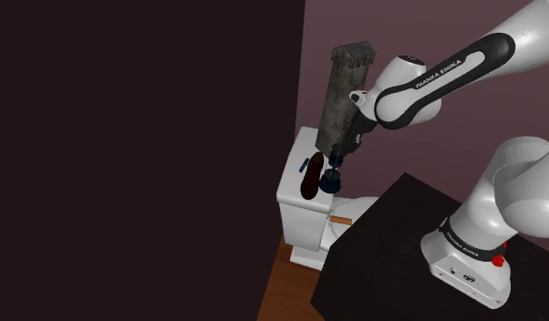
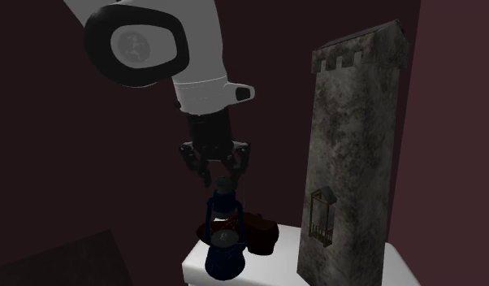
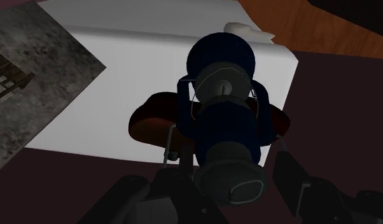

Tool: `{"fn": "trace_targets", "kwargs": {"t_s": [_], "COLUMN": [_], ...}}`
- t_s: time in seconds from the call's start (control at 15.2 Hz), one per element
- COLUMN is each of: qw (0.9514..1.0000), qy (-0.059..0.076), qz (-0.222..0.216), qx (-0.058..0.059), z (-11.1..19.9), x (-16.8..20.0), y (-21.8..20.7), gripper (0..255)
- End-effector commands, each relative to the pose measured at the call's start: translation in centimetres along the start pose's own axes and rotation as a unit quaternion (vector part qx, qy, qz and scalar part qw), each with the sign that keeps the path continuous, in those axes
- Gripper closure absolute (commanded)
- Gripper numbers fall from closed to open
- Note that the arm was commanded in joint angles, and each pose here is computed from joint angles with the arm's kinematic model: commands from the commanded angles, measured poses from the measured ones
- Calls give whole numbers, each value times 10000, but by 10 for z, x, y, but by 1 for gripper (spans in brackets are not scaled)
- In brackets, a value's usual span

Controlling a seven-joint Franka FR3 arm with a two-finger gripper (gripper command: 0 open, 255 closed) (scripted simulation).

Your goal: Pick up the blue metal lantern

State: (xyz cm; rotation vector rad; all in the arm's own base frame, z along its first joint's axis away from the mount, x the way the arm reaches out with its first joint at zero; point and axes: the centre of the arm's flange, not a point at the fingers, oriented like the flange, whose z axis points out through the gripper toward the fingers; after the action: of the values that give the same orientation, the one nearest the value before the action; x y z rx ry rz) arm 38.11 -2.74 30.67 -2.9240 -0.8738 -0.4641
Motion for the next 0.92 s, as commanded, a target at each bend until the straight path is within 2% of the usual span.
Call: {"fn": "trace_targets", "kwargs": {"t_s": [0.0,0.2,0.86], "qw": [10000,10000,10000], "qy": [-14,-13,-13], "qz": [2,2,2], "qx": [9,9,9], "z": [1,1,-50], "x": [-1,0,16], "y": [-1,-1,1], "gripper": [255,255,255]}}
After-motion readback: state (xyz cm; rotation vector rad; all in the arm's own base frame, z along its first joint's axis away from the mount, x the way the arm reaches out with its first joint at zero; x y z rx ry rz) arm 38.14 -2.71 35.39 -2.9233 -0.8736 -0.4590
